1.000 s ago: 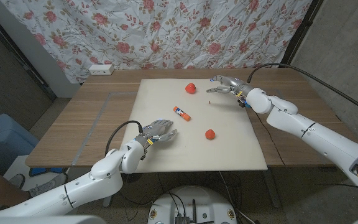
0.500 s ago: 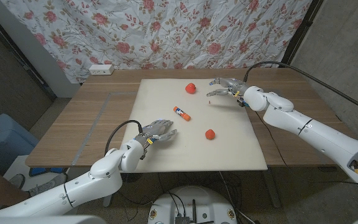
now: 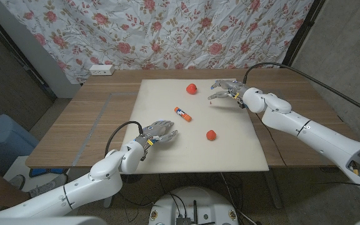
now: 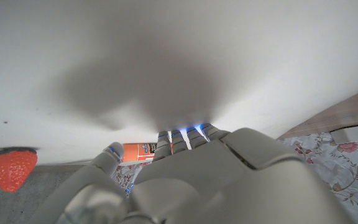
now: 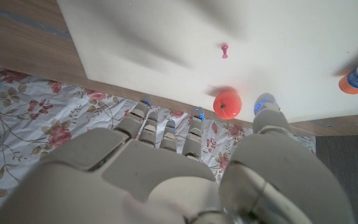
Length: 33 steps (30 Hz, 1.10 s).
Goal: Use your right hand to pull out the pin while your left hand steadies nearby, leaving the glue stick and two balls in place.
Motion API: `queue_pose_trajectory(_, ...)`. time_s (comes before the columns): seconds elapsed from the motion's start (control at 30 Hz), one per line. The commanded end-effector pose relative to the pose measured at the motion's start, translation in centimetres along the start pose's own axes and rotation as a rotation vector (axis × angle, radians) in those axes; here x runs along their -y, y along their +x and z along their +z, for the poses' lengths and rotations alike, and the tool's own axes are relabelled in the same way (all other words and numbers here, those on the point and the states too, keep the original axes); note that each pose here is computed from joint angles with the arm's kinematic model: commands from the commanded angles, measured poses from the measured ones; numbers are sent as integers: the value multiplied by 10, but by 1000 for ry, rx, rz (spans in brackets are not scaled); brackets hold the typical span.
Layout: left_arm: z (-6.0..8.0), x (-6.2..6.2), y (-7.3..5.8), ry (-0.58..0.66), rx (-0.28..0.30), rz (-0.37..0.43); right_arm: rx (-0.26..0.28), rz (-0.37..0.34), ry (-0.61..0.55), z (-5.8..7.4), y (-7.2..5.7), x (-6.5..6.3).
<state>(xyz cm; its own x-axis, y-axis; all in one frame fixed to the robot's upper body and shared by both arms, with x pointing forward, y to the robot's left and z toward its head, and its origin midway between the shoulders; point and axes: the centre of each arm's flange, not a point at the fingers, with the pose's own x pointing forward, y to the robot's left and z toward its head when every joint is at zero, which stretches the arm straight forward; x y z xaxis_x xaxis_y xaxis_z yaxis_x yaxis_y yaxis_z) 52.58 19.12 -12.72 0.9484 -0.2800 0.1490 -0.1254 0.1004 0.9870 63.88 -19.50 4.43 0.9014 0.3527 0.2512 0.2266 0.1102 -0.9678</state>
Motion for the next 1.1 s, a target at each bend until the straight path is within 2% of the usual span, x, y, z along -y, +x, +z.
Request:
queue_pose_trajectory(0.03, 1, 0, -1, -1, -5, 6, -23, 31, 2, -2, 5, -4)
queue_pose_trajectory(0.53, 2, 0, -2, 10, -4, 3, -35, 55, -26, -2, 7, -13)
queue_pose_trajectory(1.1, 1, 0, -4, 17, -8, -5, -33, 44, -70, 2, 13, -28)
